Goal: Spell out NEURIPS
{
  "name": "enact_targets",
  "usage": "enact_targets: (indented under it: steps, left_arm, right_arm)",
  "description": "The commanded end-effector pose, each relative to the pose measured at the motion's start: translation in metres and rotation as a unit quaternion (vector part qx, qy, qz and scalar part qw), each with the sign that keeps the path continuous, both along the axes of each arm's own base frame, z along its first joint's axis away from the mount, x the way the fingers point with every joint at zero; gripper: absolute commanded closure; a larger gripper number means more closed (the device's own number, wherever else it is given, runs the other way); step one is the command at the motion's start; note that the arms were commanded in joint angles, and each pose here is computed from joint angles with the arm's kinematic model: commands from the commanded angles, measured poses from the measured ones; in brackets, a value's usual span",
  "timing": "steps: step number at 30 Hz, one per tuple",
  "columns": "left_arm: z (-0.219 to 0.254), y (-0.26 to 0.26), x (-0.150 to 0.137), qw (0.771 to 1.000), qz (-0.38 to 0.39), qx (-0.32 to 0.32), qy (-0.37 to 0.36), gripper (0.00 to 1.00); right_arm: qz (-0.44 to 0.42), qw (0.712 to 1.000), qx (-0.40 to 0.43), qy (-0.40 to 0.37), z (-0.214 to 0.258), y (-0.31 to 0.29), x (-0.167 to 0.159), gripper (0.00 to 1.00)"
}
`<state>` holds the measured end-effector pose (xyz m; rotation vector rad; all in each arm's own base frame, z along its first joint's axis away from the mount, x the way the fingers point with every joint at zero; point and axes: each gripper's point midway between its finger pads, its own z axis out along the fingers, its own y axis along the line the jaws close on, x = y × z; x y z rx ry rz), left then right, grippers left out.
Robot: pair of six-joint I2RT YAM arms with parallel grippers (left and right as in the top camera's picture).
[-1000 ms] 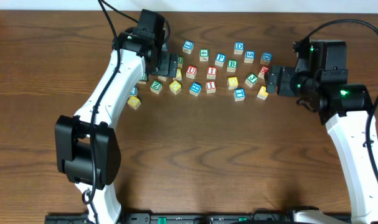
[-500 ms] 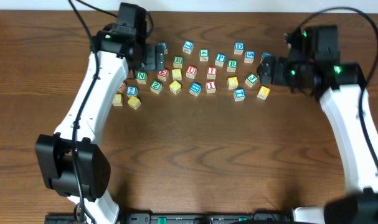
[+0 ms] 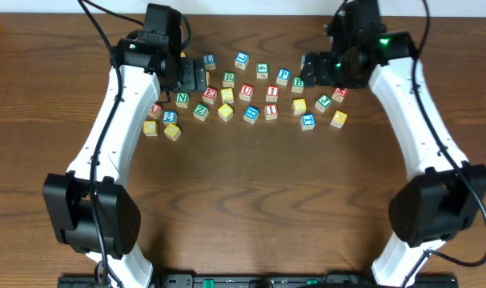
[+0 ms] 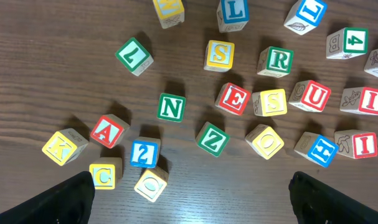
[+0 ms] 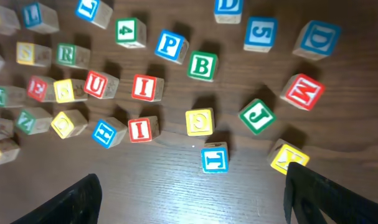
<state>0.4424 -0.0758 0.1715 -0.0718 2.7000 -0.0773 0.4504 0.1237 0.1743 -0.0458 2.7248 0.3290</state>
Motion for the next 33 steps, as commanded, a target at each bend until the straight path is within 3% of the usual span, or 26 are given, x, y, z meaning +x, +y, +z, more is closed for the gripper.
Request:
enact_targets:
  steps: [1,7,16,33]
  left_arm:
    - [0.017,0.002,0.002,1.000,0.010,-0.005,-0.020,0.02]
    - [0.016,0.002,0.001,1.000,0.013,-0.005,-0.016,0.02]
    - [0.014,0.003,-0.001,1.000,0.018,-0.007,-0.011,0.02]
    - [0.003,0.003,-0.003,1.000,0.021,-0.006,0.002,0.02]
  right_arm:
    - [-0.003,1.000,-0.024,-0.020,0.006,0.006,0.007,0.11]
    - [0.003,0.999,-0.043,-0.030,0.003,0.014,0.009,0.11]
    - [-0.018,0.998,-0.051,-0.016,-0.011,0.015,0.011,0.20]
    - [-0.028,0.998,-0.051,0.000,-0.021,0.014,0.010,0.14]
